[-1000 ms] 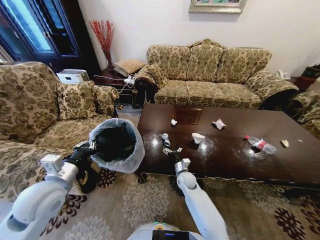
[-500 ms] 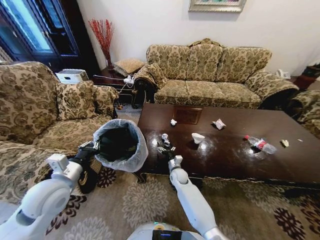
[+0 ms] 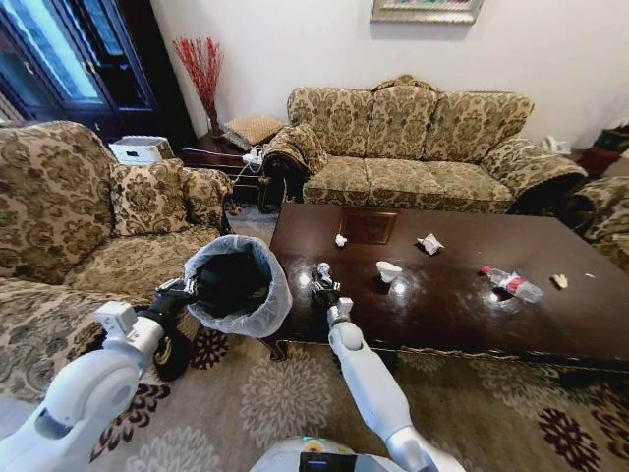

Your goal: Move to the front of the table and place the trash on the table into the trash bin.

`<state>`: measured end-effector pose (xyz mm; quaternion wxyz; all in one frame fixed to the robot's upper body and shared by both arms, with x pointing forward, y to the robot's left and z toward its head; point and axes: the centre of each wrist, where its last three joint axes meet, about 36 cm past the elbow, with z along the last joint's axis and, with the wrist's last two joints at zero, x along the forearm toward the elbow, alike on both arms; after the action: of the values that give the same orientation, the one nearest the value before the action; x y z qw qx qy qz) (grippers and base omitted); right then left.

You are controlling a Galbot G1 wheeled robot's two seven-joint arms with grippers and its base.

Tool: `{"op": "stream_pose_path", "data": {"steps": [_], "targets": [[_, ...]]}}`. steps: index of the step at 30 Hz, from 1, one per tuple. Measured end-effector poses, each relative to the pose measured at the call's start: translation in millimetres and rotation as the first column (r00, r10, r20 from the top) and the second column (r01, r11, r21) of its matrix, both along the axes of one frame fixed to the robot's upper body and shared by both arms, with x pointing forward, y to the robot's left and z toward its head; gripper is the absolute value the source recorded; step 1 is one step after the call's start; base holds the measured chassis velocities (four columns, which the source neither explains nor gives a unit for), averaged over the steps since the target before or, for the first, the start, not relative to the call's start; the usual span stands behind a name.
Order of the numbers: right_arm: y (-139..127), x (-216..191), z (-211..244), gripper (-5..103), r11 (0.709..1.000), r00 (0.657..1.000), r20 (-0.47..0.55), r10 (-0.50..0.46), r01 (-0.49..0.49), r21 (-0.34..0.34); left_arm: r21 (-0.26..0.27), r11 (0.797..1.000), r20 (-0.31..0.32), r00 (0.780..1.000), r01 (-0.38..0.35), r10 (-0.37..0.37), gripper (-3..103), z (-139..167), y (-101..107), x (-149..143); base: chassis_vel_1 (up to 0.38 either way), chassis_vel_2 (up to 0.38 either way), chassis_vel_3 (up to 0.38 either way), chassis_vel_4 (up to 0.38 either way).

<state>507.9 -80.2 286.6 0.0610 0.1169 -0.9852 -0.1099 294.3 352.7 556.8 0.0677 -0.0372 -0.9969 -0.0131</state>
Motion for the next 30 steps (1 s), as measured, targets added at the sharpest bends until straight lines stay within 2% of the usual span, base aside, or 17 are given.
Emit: {"op": "stream_pose_path", "data": {"steps": [3, 4, 5, 7, 8, 9, 15, 20, 22, 25, 26, 27, 28, 30], "targets": [[-2, -2, -1, 37, 1.0, 1.0, -0.009, -0.01, 0.01, -0.008, 0.0, 1.0, 0.0, 1.0, 0.001, -0.001, 1, 0, 0, 1, 0.0, 0.0, 0.0, 0.0], [-2, -2, -1, 37, 1.0, 1.0, -0.009, -0.01, 0.01, -0.008, 0.0, 1.0, 0.0, 1.0, 0.001, -0.001, 1, 0, 0, 1, 0.0, 0.0, 0.0, 0.0], [-3, -3, -1, 32, 1.0, 1.0, -0.01, -0.012, 0.012, -0.008, 0.0, 1.0, 0.0, 1.0, 0.001, -0.001, 1, 0, 0, 1, 0.0, 0.0, 0.0, 0.0], [-4, -4, -1, 32, 1.0, 1.0, -0.01, -0.015, 0.015, -0.009, 0.0, 1.0, 0.0, 1.0, 0.001, -0.001, 1, 0, 0, 1, 0.0, 0.0, 0.0, 0.0], [-6, -6, -2, 24, 1.0, 1.0, -0.013, -0.019, 0.019, -0.008, -0.001, 1.0, 0.0, 1.0, 0.001, -0.001, 1, -1, 0, 1, 0.0, 0.0, 0.0, 0.0], [-8, -9, -3, 20, 1.0, 1.0, -0.018, -0.024, 0.024, -0.005, -0.001, 1.0, -0.001, 1.0, 0.001, -0.001, 1, -1, 0, 1, 0.0, 0.0, 0.0, 0.0], [-22, -17, -3, 20, 0.999, 0.998, -0.029, -0.049, 0.049, 0.01, -0.002, 1.0, -0.002, 1.0, 0.002, -0.002, 1, -1, 0, 0, 0.0, 0.0, 0.0, 0.0], [-48, -31, 4, 20, 0.996, 0.996, -0.013, -0.084, 0.084, 0.036, 0.0, 1.0, -0.003, 1.0, 0.012, -0.012, 1, 2, -3, 0, 0.0, 0.0, 0.0, 0.0], [-54, -34, 11, 20, 0.995, 0.997, 0.021, -0.08, 0.079, 0.053, 0.002, 1.0, -0.008, 1.0, 0.016, -0.016, 1, 4, -3, 0, 0.0, 0.0, 0.0, 0.0], [-78, -43, 52, 20, 0.997, 0.973, 0.23, -0.022, 0.004, 0.081, 0.019, 1.0, -0.071, 0.997, 0.012, -0.011, 1, 18, -3, 5, 0.0, 0.0, 0.0, 0.0], [-87, -48, 79, 20, 0.995, 0.951, 0.31, 0.008, -0.039, 0.094, 0.031, 0.999, -0.106, 0.994, 0.016, -0.013, 1, 26, -3, 7, 0.0, 0.0, 0.0, 0.0], [-87, -48, 79, 20, 0.995, 0.951, 0.31, 0.008, -0.039, 0.094, 0.031, 0.999, -0.106, 0.994, 0.016, -0.013, 1, 26, -3, 7, 0.0, 0.0, 0.0, 0.0], [-91, -52, 102, 20, 0.991, 0.929, 0.368, 0.032, -0.078, 0.11, 0.043, 0.999, -0.137, 0.99, 0.026, -0.02, 1, 33, -4, 10, 0.0, 0.0, 0.0, 0.0], [-96, -69, 160, 20, 0.967, 0.865, 0.489, 0.109, -0.206, 0.15, 0.058, 0.996, -0.22, 0.974, 0.065, -0.051, 1, 53, -5, 19, 0.0, 0.0, 0.0, 0.0]]}}
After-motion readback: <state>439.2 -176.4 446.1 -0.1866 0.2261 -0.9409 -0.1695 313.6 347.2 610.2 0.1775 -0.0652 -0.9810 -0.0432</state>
